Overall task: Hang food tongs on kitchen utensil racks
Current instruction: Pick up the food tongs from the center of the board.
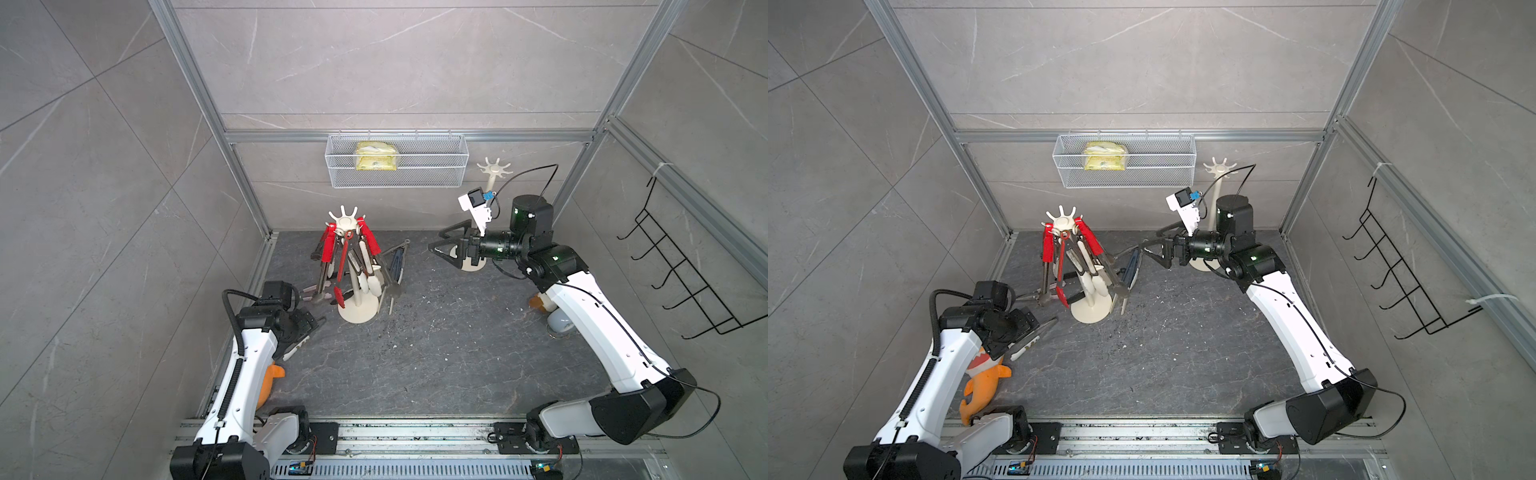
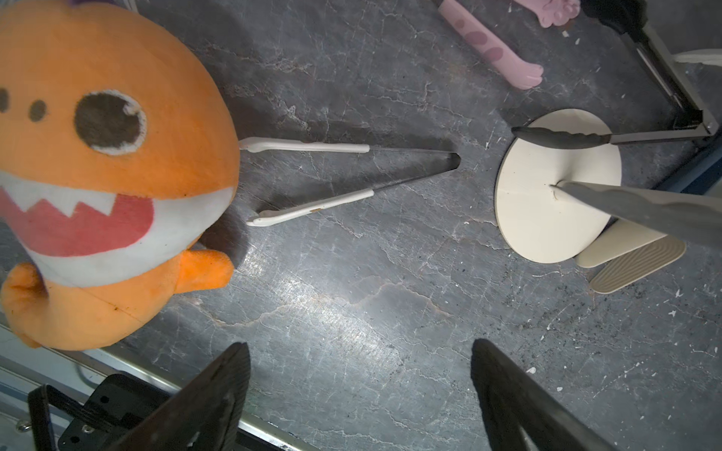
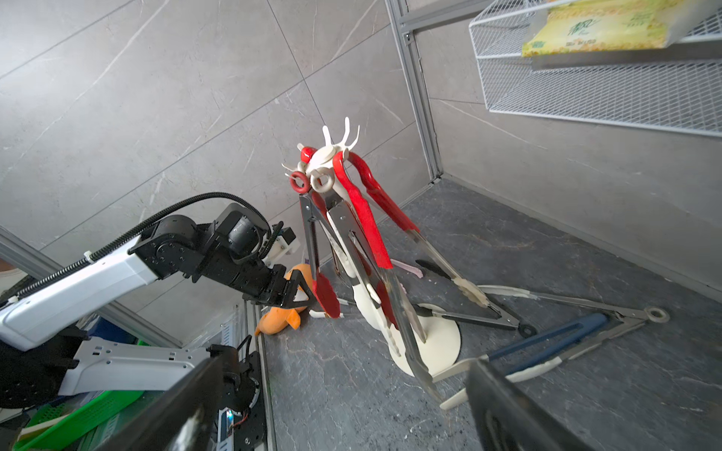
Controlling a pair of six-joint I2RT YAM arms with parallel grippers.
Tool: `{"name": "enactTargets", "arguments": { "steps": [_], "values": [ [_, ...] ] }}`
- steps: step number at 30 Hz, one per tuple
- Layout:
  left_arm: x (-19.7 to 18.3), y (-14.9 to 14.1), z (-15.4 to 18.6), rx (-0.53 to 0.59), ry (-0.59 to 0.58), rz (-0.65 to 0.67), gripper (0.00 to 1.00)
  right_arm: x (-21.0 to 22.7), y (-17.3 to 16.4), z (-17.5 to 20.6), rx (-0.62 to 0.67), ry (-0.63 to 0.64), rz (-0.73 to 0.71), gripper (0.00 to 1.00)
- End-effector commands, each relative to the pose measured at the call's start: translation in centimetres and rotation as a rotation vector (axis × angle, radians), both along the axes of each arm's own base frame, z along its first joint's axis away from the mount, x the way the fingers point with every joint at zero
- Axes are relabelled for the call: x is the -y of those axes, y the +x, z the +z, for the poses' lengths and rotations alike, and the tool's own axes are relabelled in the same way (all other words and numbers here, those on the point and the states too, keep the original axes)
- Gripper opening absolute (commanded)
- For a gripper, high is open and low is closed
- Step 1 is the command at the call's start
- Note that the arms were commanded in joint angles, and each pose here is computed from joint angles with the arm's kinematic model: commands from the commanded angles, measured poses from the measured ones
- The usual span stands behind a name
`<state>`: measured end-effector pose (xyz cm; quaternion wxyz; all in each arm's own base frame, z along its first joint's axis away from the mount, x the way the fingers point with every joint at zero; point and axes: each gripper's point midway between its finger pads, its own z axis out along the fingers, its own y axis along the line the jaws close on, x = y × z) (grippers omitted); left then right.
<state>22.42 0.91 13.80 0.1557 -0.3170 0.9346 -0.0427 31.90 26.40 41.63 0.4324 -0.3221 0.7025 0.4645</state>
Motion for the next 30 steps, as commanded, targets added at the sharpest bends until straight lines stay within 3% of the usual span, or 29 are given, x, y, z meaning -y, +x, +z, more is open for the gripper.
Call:
{"name": "enactTargets", "arguments": {
  "steps": [1,4,15,30],
  "values": [
    [0.0,0.4,-1.2,-0.027,-0.006,-0.083,0.83,0.0,-1.0,0.4,0.024,-0.004,0.020,1.00],
    [-0.1,0.7,-2.6,-0.051,-0.004,-0.097,0.75,-0.1,-0.8,0.3,0.020,-0.005,0.022,1.00],
    [-1.4,2.0,-6.2,-0.198,0.058,-0.168,0.70,0.0,-1.5,-0.1,0.012,-0.003,0.036,1.00],
    [-1.4,5.0,-9.4,-0.314,0.032,-0.262,0.57,0.4,-2.5,0.0,0.028,-0.009,0.041,1.00]
  ]
}}
